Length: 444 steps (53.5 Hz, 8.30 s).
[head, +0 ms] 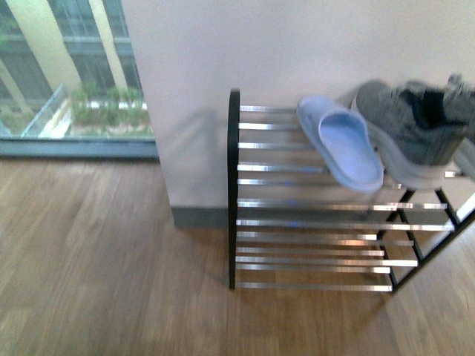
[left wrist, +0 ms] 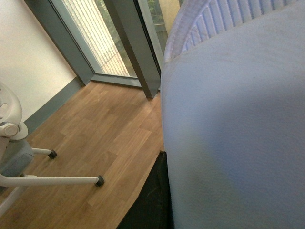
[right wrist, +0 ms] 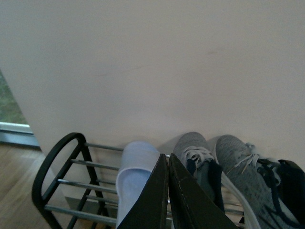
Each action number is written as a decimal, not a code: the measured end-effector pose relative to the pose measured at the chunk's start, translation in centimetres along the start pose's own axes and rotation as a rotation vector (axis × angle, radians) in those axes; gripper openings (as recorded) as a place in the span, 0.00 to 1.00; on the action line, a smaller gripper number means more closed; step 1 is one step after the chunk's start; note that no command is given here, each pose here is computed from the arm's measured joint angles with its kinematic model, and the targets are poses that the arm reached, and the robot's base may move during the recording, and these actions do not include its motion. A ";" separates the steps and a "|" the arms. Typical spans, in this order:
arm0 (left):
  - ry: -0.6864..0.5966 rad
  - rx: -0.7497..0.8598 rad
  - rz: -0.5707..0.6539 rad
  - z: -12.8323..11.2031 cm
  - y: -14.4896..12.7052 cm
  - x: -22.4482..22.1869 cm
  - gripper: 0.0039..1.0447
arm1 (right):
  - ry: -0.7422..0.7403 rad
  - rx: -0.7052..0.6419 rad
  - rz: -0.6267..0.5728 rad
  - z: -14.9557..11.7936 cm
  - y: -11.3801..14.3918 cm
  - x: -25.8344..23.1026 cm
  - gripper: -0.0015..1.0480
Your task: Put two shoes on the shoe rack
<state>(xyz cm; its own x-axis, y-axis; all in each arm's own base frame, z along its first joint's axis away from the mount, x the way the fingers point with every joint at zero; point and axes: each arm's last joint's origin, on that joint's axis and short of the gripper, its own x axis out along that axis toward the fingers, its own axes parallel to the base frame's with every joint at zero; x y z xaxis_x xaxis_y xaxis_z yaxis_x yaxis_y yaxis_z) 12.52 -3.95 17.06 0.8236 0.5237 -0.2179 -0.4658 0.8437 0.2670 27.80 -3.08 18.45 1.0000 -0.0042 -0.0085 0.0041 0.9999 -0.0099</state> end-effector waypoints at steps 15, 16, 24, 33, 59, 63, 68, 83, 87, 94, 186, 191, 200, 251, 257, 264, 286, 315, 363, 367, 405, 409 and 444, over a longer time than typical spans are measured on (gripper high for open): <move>0.000 0.001 0.000 0.0 0.0 0.0 0.02 | 0.000 0.000 -0.001 -1.0 1.5 -5.5 0.02; 0.000 0.001 0.000 0.0 0.0 0.0 0.02 | 0.001 0.000 0.000 -1.0 1.6 -5.9 0.02; 0.000 0.000 0.000 0.0 0.0 0.0 0.02 | -0.005 -0.001 -0.004 -2.0 2.8 -8.2 0.02; 0.000 0.001 0.000 0.0 0.0 0.0 0.02 | 0.011 -0.001 0.004 -2.4 3.0 -9.8 0.02; 0.000 0.001 0.000 0.0 0.0 0.0 0.02 | 0.000 -0.001 0.001 -2.1 3.0 -13.2 0.02; 0.000 0.000 0.000 0.0 0.0 0.0 0.02 | -0.009 -0.001 0.001 -1.8 3.0 -13.7 0.02; 0.000 0.001 0.000 0.0 0.0 0.0 0.02 | -0.014 -0.001 0.001 -1.7 3.0 -14.0 0.02; 0.000 0.000 0.000 0.0 0.0 0.0 0.02 | -0.023 -0.001 0.001 -1.4 3.0 -15.0 0.02; 0.000 0.001 0.000 0.0 0.0 0.0 0.02 | -0.026 -0.001 0.000 -1.3 3.0 -15.3 0.02; 0.000 0.000 0.000 0.0 0.0 0.0 0.02 | -0.028 -0.001 0.000 -1.2 3.0 -15.8 0.02; 0.000 0.000 -0.001 0.0 0.0 0.0 0.02 | -0.025 0.000 0.001 -1.6 3.0 -18.1 0.91; 0.000 0.001 -0.001 0.0 0.0 0.0 0.02 | -0.025 0.000 0.001 -1.6 3.0 -18.1 0.91; 0.000 0.000 0.000 0.0 0.0 0.0 0.02 | -0.025 0.000 0.004 -1.6 3.0 -18.1 0.91; -0.002 0.016 0.049 0.0 0.1 0.0 0.02 | -0.024 0.003 -0.003 -1.6 3.0 -18.1 0.91; 0.114 -0.044 -0.011 0.2 0.7 0.8 0.02 | -0.024 0.003 0.001 -1.6 3.0 -18.1 0.91; 0.222 -0.174 -0.183 1.4 0.3 3.4 0.02 | -0.024 0.003 0.001 -1.6 3.0 -18.1 0.91; 0.348 0.061 -0.476 4.9 -9.0 13.7 0.02 | -0.024 0.003 0.002 -1.6 3.0 -18.1 0.91; 0.270 0.360 -0.663 10.8 -23.4 24.0 0.02 | -0.024 0.003 0.002 -1.6 3.0 -18.1 0.91; 0.283 0.442 -0.665 7.4 -31.6 29.8 0.02 | -0.024 0.003 0.002 -1.6 3.0 -18.1 0.91; 0.303 0.441 -0.649 6.7 -32.3 30.1 0.02 | -0.024 0.002 0.002 -1.6 3.0 -18.1 0.91; 0.316 0.419 -0.592 5.3 -34.3 29.8 0.02 | -0.024 0.003 0.002 -1.6 3.0 -18.1 0.91; 0.316 0.419 -0.590 5.3 -34.3 29.8 0.08 | -0.024 0.003 0.002 -1.6 3.0 -18.1 0.91; 0.420 0.044 -0.819 7.4 -33.4 28.0 0.93 | -0.024 0.003 0.002 -1.6 3.0 -18.1 0.91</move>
<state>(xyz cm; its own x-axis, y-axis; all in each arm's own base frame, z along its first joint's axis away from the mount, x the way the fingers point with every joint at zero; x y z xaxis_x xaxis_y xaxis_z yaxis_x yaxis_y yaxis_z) 53.56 -18.34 8.93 0.7014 -0.2280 -0.6753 0.2305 0.9691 -0.0878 9.67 -0.01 16.98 0.9999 -0.0015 0.0154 0.0016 1.0000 -0.0070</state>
